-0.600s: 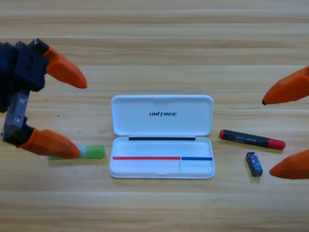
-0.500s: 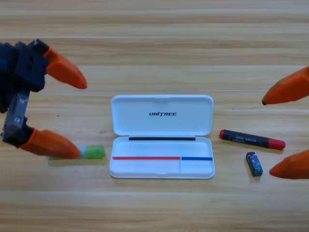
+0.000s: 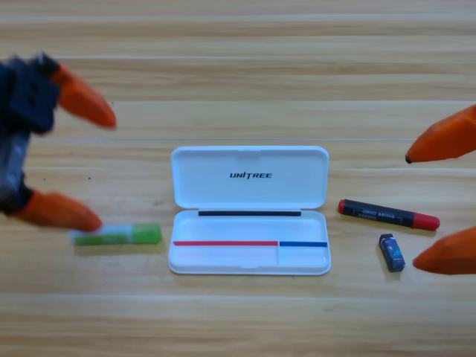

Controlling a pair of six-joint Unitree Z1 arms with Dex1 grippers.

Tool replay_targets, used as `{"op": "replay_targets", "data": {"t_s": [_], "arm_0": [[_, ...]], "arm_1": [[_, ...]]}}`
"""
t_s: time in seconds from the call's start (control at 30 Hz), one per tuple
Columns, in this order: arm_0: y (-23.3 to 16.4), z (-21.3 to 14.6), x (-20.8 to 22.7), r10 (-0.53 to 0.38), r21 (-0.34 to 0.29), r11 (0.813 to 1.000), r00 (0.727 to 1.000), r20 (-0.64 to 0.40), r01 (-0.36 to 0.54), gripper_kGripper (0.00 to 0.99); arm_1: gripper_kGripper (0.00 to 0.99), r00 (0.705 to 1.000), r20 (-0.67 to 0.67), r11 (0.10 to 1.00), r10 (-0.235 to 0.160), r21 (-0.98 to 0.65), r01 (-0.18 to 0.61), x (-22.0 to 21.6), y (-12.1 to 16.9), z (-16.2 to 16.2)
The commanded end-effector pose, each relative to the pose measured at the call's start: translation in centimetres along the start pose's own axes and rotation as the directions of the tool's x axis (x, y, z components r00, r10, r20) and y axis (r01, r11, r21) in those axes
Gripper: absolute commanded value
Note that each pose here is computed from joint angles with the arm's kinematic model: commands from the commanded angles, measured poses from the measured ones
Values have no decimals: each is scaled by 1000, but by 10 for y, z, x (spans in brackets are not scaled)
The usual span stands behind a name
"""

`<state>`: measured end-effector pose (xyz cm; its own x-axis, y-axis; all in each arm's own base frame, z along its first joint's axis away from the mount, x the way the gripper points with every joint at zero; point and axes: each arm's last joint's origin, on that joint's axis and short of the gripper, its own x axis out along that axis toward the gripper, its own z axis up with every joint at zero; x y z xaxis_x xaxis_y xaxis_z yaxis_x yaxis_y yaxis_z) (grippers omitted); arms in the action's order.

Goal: Clean up eraser and pencils

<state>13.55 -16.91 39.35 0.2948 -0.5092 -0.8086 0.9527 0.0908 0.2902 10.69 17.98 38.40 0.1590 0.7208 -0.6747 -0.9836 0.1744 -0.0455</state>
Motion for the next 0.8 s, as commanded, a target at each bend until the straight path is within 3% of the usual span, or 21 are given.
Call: {"op": "replay_targets", "data": {"t_s": [0.03, 0.17, 0.27, 0.37, 0.5, 0.6, 0.67, 0.77, 0.8], "arm_0": [[25, -4, 22, 93, 114, 991, 979, -181, -73, 989], [58, -29, 46, 71, 113, 993, 954, -292, -39, 985], [80, -51, 72, 9, 77, 997, 931, -366, 21, 971], [97, -70, 94, -63, 39, 996, 918, -391, 85, 933], [108, -82, 124, -132, 3, 989, 897, -421, 147, 894], [111, -89, 138, -175, -23, 983, 886, -429, 182, 894], [112, -89, 145, -197, -33, 979, 886, -421, 202, 905], [113, -90, 149, -214, -49, 976, 887, -409, 213, 928], [113, -90, 151, -218, -55, 975, 887, -408, 214, 933]], "arm_1": [[943, 995, -75, 995, -61, 72, 67, 3, 2, -11], [943, 969, -170, 967, -178, 151, 204, -2, -9, -17], [943, 908, -286, 900, -305, 225, 373, 7, -24, -23], [943, 855, -388, 840, -345, 278, 466, 24, -38, -25], [945, 821, -481, 780, -309, 366, 508, 52, -58, -33], [945, 810, -538, 776, -232, 399, 488, 80, -69, -40], [960, 793, -581, 698, -186, 490, 522, 98, -80, -47], [959, 786, -614, 622, -72, 589, 517, 126, -91, -58], [960, 776, -628, 602, -60, 598, 530, 134, -96, -60]]}}
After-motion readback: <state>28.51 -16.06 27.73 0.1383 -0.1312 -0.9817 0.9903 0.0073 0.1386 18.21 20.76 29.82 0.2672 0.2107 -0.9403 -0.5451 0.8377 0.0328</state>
